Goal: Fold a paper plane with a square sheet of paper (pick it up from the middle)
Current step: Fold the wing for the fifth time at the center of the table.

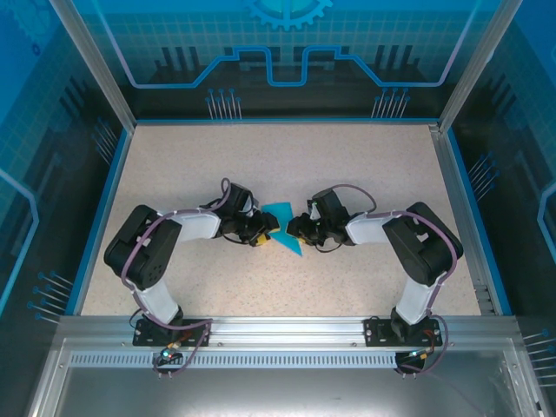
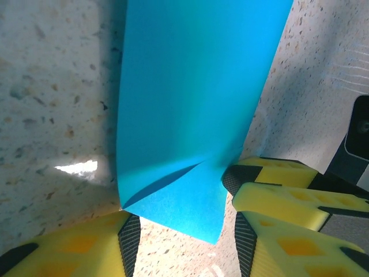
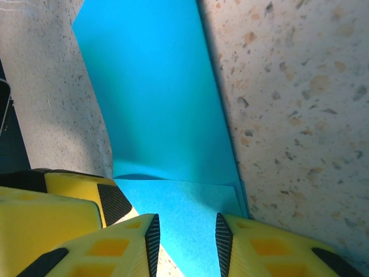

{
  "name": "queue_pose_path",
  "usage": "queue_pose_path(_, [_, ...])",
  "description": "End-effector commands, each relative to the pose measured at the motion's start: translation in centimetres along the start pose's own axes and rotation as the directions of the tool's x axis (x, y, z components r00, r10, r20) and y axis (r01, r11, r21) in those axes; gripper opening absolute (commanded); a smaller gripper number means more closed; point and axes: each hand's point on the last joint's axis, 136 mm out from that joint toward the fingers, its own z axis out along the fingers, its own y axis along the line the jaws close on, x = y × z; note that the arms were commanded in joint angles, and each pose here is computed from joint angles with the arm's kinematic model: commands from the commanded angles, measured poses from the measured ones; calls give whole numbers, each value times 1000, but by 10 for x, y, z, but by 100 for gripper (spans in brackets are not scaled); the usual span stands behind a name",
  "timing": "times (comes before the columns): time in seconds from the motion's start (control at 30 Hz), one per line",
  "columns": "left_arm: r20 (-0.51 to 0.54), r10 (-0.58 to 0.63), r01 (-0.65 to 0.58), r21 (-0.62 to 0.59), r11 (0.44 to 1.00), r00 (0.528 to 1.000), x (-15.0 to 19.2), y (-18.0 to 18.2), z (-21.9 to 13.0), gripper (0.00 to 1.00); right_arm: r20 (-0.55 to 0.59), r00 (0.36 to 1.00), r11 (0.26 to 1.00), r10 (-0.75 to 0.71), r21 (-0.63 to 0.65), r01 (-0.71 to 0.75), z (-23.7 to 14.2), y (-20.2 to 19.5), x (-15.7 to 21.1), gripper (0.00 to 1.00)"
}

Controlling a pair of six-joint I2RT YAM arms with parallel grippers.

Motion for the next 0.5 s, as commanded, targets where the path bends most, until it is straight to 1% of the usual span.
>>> queue_pose_path(0.0, [-4,8,-8,-2,1000,1000,-1,-5,4,50,-72,991,978,113,182,-98,8,-64,28,34])
queue_pose_path(0.17, [0,16,-16,16,1000,1000,-2,-10,3,48,-74,991,977,113,188,-97,8,-68,28,34])
queue_pose_path(0.3, [9,34,-34,26,999,999,-4,-14,1,45,-79,992,977,99,198,-82,7,-72,29,34])
queue_pose_path(0.4, [18,52,-53,23,998,998,-7,-15,1,40,-84,994,979,65,200,-47,4,-74,27,34])
queue_pose_path(0.47, [20,60,-60,18,998,998,-9,-16,2,35,-86,996,980,25,201,-8,1,-73,25,35])
